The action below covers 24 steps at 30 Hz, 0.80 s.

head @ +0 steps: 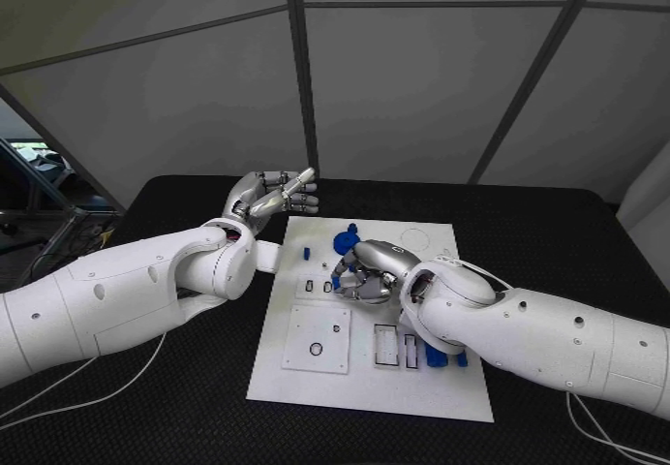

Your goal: Assemble the parts on the task board

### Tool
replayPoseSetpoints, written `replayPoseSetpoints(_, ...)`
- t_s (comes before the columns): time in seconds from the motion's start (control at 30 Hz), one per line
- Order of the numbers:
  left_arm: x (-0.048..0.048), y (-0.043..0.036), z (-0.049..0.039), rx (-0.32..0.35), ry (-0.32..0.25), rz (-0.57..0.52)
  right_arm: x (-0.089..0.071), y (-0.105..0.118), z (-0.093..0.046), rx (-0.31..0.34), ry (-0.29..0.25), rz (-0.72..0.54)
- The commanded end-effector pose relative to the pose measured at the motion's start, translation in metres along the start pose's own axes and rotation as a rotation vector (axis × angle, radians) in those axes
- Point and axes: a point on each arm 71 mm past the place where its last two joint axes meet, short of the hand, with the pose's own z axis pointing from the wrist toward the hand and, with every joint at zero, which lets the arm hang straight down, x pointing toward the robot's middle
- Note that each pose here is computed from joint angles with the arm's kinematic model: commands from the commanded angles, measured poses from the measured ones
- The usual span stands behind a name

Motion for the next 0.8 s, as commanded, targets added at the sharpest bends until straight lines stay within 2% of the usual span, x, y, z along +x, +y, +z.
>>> replayPoseSetpoints(0.03,0.0012,-0.0014,0.0007,0.004,0.008,-0.006,0.0019,-0.0003,0.0012,0.011,0.022,-0.027)
replayPoseSetpoints(0.8,0.0000,-0.0014,0.0001,0.001,0.009,-0.006,0.0065,-0.0046,0.0049,0.033,0.058,-0.062)
